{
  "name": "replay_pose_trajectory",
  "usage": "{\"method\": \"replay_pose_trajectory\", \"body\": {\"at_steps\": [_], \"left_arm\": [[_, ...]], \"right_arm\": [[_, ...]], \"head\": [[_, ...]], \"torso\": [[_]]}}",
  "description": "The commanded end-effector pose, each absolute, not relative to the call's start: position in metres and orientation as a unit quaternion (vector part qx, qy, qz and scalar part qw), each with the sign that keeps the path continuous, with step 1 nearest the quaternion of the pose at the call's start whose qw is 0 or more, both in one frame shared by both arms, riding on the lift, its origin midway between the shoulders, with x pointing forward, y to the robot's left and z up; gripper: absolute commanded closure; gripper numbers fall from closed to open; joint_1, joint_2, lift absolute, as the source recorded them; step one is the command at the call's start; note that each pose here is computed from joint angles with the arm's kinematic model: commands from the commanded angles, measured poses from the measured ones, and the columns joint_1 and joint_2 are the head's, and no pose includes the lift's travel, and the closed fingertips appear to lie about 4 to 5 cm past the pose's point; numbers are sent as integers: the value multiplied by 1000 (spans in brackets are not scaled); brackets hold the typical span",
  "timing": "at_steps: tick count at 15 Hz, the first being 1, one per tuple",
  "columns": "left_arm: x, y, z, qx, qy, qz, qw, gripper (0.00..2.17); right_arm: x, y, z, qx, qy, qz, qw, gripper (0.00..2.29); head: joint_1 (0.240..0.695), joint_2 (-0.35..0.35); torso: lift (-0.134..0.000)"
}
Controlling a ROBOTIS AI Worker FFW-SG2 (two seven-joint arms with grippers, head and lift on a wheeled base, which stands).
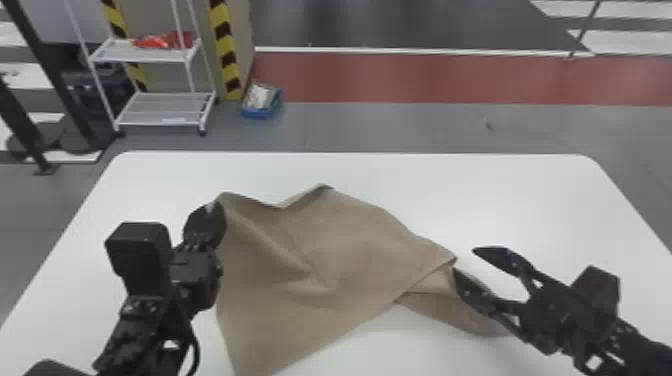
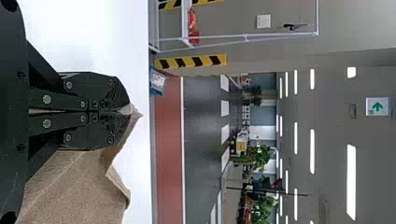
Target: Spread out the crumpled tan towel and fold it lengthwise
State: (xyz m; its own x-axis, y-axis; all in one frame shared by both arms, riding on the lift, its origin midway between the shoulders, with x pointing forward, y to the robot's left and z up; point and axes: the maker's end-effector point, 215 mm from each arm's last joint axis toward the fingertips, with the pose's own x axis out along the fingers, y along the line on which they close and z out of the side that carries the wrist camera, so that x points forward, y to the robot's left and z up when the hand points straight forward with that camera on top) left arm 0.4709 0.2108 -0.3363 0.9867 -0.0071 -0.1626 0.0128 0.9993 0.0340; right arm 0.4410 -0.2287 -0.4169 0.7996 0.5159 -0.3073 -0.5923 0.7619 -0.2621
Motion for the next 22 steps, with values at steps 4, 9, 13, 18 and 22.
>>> {"method": "replay_pose_trajectory", "body": {"at_steps": [4, 9, 13, 18, 22], "left_arm": [[470, 210, -337, 16, 80, -6, 997, 2142], [468, 214, -339, 16, 79, -3, 997, 2142], [468, 217, -337, 15, 74, -2, 997, 2142], [464, 211, -333, 1, 90, -36, 995, 2142], [439, 168, -325, 1, 137, -150, 979, 2142]], "right_arm": [[461, -218, -421, -176, 101, 287, 936, 586], [476, -198, -441, -160, 159, 303, 926, 1150], [472, -188, -432, -159, 148, 329, 919, 1956], [469, -230, -344, -147, 59, 271, 950, 1976], [474, -319, -265, -112, 8, 195, 974, 1976]], "head": [[695, -19], [695, 1], [695, 24], [695, 14], [695, -73]], "torso": [[-124], [-124], [-124], [-124], [-124]]}}
